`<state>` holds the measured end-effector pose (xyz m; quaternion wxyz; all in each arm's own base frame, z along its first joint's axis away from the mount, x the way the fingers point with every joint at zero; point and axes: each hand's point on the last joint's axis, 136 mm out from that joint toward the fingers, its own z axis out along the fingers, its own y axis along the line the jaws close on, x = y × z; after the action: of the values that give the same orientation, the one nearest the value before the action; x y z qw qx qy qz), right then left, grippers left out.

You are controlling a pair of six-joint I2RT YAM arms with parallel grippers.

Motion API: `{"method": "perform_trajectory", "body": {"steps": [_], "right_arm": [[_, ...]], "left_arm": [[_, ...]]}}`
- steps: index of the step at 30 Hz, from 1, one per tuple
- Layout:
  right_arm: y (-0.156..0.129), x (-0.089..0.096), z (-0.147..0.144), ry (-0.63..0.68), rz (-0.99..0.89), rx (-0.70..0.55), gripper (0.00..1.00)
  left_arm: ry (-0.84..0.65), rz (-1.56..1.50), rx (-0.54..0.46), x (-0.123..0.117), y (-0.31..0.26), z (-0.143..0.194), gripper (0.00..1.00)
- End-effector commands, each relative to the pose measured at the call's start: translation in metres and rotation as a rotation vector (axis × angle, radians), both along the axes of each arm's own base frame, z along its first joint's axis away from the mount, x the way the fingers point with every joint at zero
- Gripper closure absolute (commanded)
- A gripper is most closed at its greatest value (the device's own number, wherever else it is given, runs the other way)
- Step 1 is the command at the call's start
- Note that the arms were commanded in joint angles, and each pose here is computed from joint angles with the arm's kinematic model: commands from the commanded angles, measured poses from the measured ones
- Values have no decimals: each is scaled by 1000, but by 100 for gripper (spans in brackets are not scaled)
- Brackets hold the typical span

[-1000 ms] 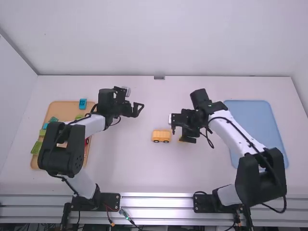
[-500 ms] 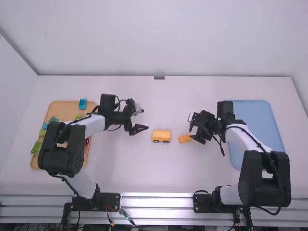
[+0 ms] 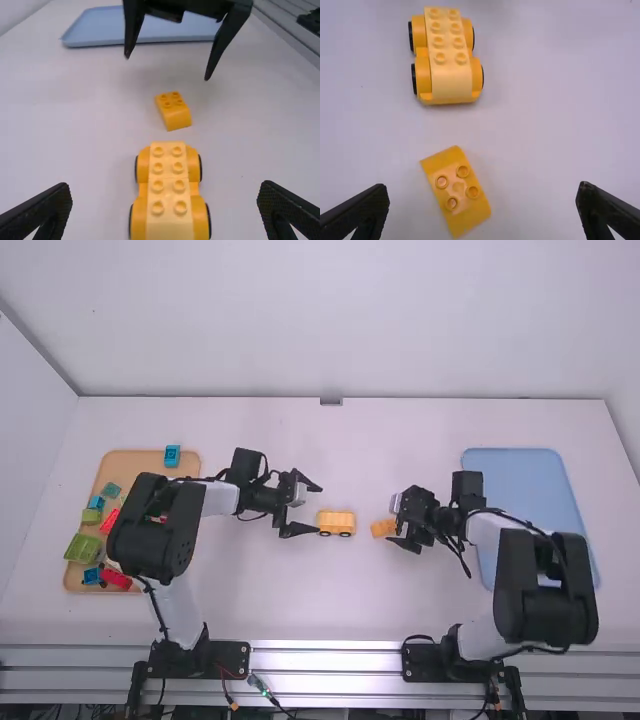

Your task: Assemble lego blocks to make yellow taxi

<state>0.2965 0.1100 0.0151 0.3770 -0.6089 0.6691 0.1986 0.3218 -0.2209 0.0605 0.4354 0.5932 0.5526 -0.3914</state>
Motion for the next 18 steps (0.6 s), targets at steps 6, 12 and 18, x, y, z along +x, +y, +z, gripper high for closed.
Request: {"method": "perform_trajectory", "body": {"steps": [6, 12, 18], "right_arm": [[6, 1, -6, 17, 132, 123, 0], [5, 7, -18, 31, 177, 134, 5], [8, 13, -34, 79, 185, 155, 14]], "left_arm": [[4, -39, -34, -8, -7, 3, 1], [24, -38, -35, -9, -7, 3, 1], [37, -36, -35, -10, -7, 3, 1]]}}
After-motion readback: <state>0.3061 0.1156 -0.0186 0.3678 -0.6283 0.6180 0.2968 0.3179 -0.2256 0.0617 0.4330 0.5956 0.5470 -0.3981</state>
